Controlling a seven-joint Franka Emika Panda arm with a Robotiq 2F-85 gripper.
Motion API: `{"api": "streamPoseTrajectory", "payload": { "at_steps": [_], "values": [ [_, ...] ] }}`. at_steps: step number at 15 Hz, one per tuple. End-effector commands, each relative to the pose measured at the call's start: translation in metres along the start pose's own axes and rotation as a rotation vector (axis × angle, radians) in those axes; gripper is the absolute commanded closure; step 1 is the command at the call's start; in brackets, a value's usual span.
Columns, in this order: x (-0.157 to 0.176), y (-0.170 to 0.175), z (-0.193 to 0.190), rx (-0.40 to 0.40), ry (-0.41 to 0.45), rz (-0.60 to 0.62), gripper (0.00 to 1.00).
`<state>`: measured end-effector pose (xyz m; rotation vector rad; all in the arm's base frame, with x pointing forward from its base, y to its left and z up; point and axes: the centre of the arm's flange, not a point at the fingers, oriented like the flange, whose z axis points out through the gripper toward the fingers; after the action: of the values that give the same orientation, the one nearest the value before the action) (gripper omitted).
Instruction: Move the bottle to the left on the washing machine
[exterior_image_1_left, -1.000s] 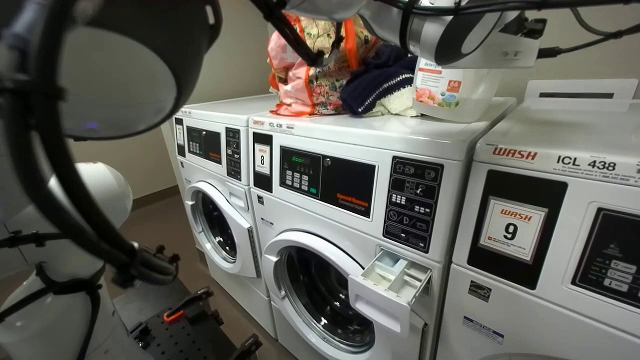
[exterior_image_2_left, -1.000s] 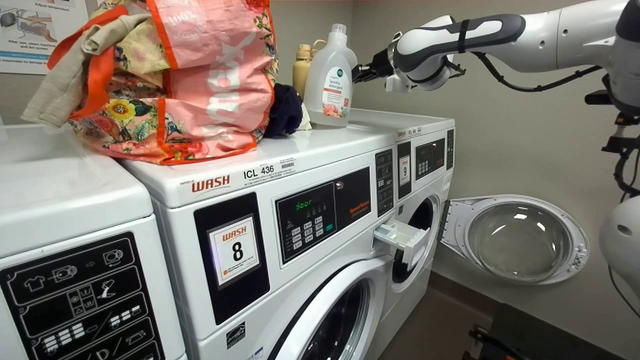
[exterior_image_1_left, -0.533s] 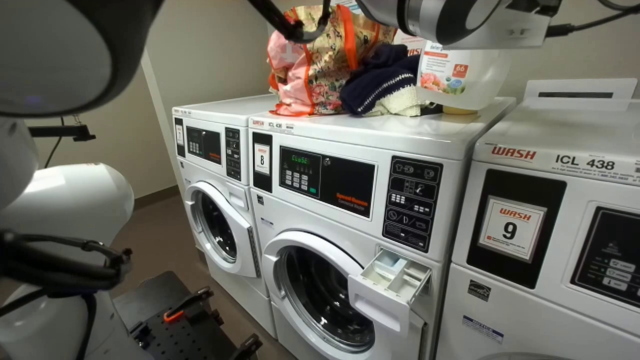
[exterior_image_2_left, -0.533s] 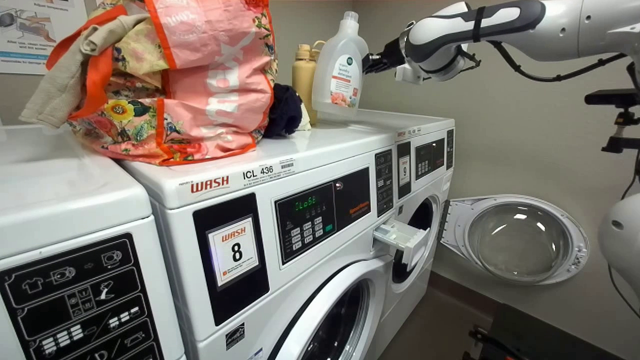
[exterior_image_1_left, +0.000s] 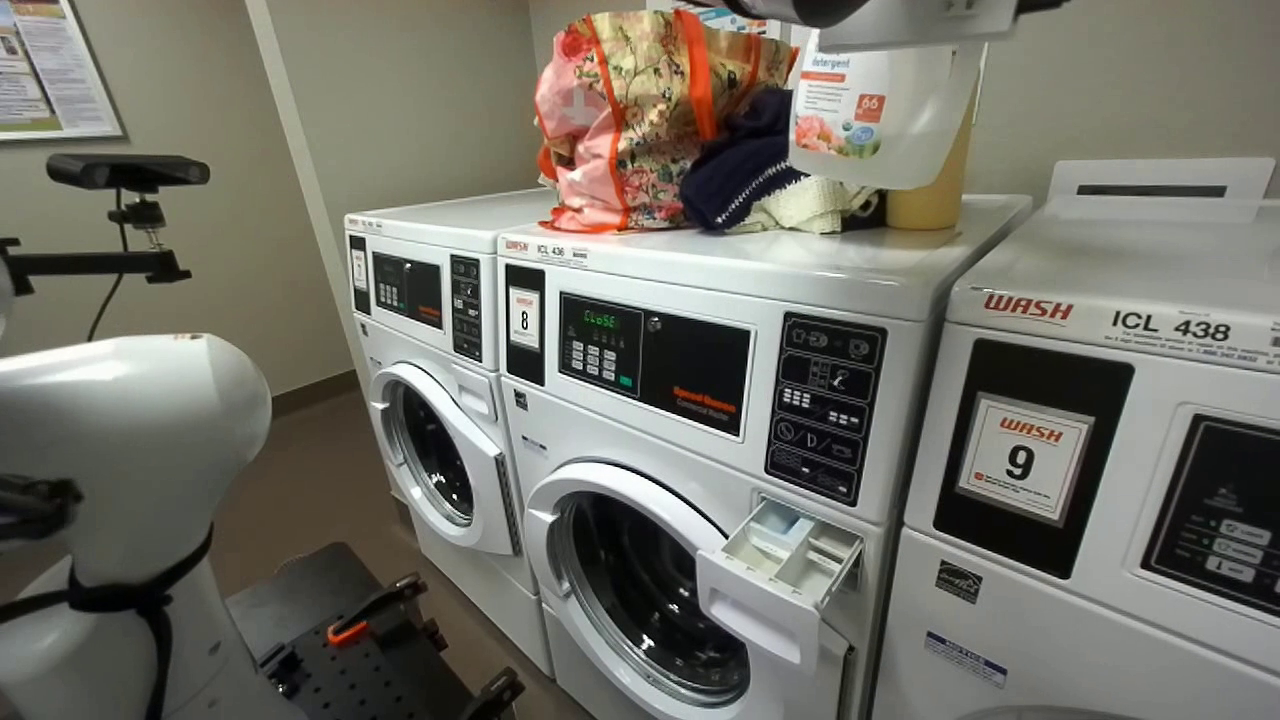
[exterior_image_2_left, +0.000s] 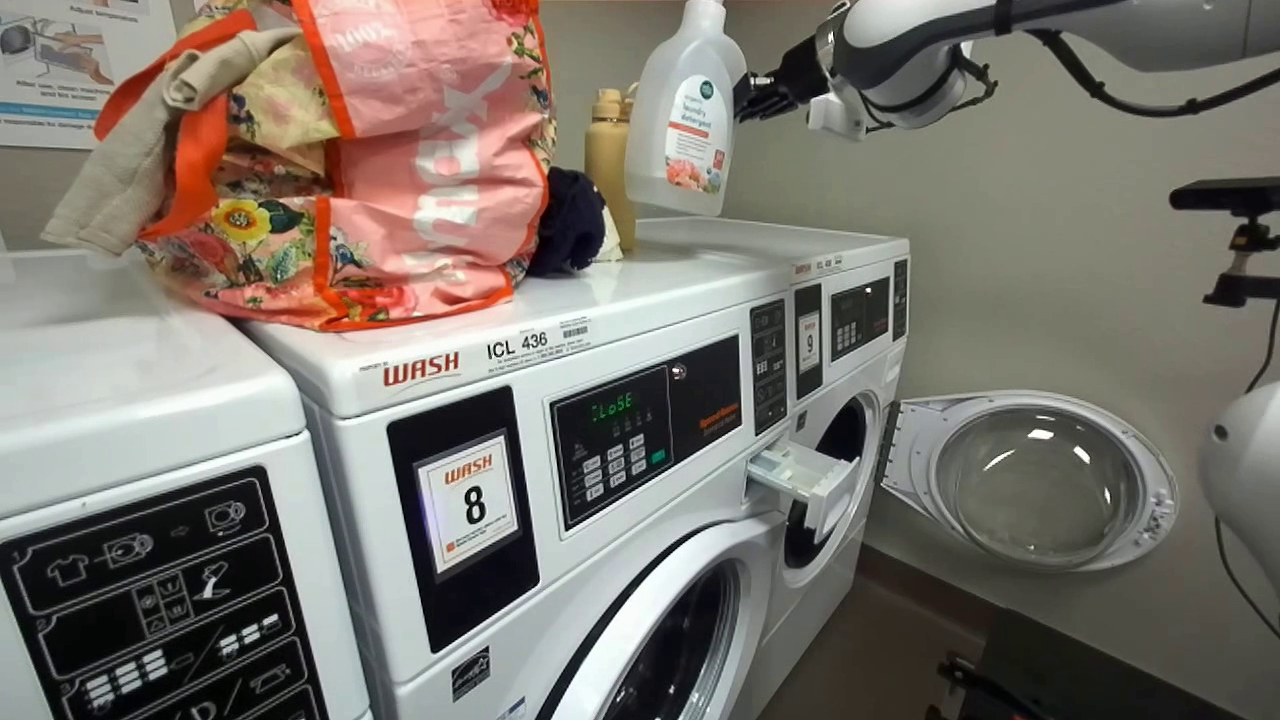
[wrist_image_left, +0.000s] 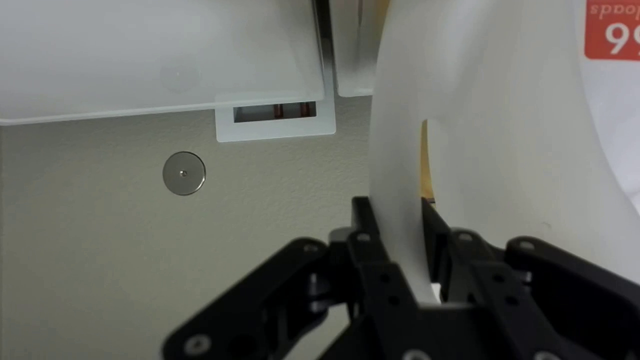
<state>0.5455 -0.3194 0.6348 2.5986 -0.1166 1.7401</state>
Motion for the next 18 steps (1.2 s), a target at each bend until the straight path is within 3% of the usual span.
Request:
{"api": "streamPoseTrajectory", "payload": {
  "at_steps": [1,18],
  "values": [
    [0.013,-0.033,-0.046,-0.009,0.0,0.017,0.94],
    [-0.019,-0.14,-0.097,0.088,-0.155,-0.05,0.94]
  ]
}}
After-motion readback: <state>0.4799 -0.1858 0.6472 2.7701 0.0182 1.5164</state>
